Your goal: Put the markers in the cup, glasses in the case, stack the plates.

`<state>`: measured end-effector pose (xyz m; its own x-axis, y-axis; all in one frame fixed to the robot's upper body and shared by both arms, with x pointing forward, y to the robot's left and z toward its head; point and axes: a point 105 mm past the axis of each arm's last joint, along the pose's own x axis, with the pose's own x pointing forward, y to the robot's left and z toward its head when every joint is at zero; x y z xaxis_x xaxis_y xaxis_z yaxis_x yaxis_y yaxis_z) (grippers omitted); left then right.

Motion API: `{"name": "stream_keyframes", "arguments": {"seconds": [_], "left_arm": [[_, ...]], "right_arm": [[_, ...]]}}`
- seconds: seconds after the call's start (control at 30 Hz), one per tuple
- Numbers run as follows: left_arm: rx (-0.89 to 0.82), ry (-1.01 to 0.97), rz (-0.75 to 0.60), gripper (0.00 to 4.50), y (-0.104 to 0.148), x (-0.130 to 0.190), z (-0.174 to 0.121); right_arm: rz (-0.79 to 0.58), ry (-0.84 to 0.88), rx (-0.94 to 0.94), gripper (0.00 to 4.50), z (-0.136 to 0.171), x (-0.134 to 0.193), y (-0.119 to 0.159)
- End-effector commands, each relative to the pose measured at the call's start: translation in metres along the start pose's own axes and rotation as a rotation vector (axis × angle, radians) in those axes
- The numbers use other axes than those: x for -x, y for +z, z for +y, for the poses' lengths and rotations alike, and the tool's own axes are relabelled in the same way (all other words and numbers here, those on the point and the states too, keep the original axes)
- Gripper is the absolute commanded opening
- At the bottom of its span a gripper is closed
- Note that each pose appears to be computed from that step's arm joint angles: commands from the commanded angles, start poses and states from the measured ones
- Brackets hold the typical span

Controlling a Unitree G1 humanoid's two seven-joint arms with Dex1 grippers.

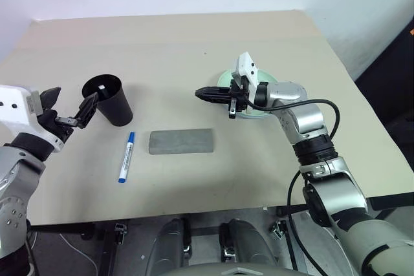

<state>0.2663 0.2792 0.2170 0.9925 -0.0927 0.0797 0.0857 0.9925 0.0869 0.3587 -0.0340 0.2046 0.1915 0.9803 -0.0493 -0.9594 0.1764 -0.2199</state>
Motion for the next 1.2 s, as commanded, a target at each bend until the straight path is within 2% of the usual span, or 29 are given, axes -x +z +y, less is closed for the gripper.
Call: {"name": "stream_keyframes", "arguments": {"seconds": [0.03, 0.13, 0.23, 0.27, 0.37, 0.6, 0.87, 1.03, 1.2], "left_arm": [[-0.012, -0.017, 0.018, 4.43, 0.007, 0.016, -0.017], [0.022, -0.032, 0.060, 4.43, -0.001, 0.025, -0.026], [0.035, -0.025, 0.151, 4.43, -0.021, 0.033, -0.031], [0.036, -0.025, 0.180, 4.47, -0.028, 0.034, -0.033], [0.071, -0.006, 0.226, 4.50, -0.041, 0.031, -0.036], [0.129, 0.038, 0.332, 4.50, -0.069, 0.013, -0.044], [0.185, 0.049, 0.441, 4.50, -0.090, 0.000, -0.063], [0.171, 0.088, 0.570, 4.50, -0.108, 0.006, -0.067], [0.173, 0.126, 0.608, 4.50, -0.108, 0.011, -0.070]], "right_arm": [[-0.047, 0.029, 0.068, 0.00, -0.004, 0.007, 0.022], [-0.034, 0.038, 0.078, 0.00, -0.006, 0.010, 0.020], [-0.036, 0.055, 0.085, 0.00, -0.005, 0.012, 0.020], [-0.045, 0.067, 0.072, 0.18, -0.004, 0.012, 0.022], [-0.063, 0.078, 0.052, 0.88, -0.005, 0.011, 0.025], [-0.030, 0.049, 0.094, 3.26, -0.007, 0.010, 0.025], [-0.017, 0.000, 0.130, 3.26, -0.008, 0.016, 0.023], [-0.004, -0.021, 0.137, 3.26, -0.009, 0.019, 0.022], [0.003, -0.034, 0.134, 3.26, -0.010, 0.019, 0.020]]}}
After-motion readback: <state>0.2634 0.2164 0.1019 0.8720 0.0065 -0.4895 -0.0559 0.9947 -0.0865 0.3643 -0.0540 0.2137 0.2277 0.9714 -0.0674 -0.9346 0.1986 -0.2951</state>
